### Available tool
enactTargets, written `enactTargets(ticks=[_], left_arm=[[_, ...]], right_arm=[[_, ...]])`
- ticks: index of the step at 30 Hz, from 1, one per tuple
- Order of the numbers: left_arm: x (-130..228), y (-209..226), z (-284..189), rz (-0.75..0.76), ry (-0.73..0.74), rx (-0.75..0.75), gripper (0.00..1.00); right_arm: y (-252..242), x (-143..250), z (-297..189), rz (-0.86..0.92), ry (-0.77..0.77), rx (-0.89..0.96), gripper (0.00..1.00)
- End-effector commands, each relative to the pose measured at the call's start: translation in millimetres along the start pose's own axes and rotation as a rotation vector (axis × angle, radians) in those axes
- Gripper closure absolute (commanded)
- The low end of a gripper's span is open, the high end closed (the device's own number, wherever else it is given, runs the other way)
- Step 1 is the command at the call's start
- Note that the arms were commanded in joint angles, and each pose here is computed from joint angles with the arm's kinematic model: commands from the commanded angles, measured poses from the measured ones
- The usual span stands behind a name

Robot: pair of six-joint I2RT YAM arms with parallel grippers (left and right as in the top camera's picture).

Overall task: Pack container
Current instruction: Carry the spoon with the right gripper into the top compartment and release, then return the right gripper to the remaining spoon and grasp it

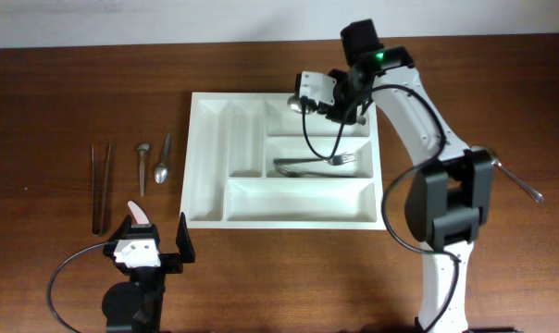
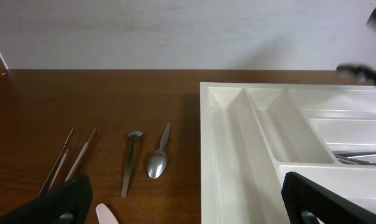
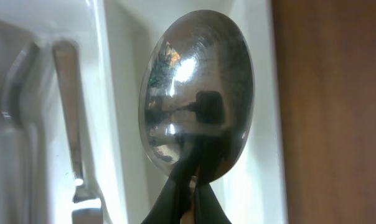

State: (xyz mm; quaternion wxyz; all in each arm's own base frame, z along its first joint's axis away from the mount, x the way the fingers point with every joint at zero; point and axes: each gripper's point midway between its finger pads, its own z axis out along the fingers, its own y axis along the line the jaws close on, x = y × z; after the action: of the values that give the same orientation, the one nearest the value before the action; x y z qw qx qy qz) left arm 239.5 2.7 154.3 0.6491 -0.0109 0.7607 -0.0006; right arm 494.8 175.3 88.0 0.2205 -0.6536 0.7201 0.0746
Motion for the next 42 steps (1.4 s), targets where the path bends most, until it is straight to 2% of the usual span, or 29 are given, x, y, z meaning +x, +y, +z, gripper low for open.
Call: enactTargets(ticks=[1,3,4,5,8,11,17,23,33,42], left_arm=[[3,-3,1,0.002,0.000,0.015,0.01],[3,-3,1,0.002,0.000,0.015,0.01],[3,-3,1,0.002,0.000,0.015,0.01],[3,-3,1,0.002,0.000,0.015,0.01],[3,-3,1,0.002,0.000,0.015,0.01],[3,-3,1,0.002,0.000,0.015,0.01],[3,-3,1,0.003,0.000,0.015,0.01],[3,-3,1,0.003,0.000,0.015,0.01],[3,-3,1,0.002,0.000,0.015,0.01],[3,-3,1,0.002,0.000,0.015,0.01]], right_arm=[[-1,-2,13,-0.015,-0.019,-0.011,0.95],[-3,-4,15,-0.015,-0.028,-0.005,0.85],[-4,-4,16,-0.012,-0.029,-0.002,0.66],[-5,-4,14,-0.013,-0.030,0.003,0.54],[-16,-4,-1,0.037,-0.021,0.048,0.47],[-41,10,-33,0.233,0.022,0.151,0.41],[-50,87,-118,0.557,0.248,0.275,0.36],[-25,207,-184,0.790,0.582,0.329,0.34],[3,320,-222,1.087,0.541,0.315,0.38],[40,394,-213,1.235,0.514,0.253,0.42]])
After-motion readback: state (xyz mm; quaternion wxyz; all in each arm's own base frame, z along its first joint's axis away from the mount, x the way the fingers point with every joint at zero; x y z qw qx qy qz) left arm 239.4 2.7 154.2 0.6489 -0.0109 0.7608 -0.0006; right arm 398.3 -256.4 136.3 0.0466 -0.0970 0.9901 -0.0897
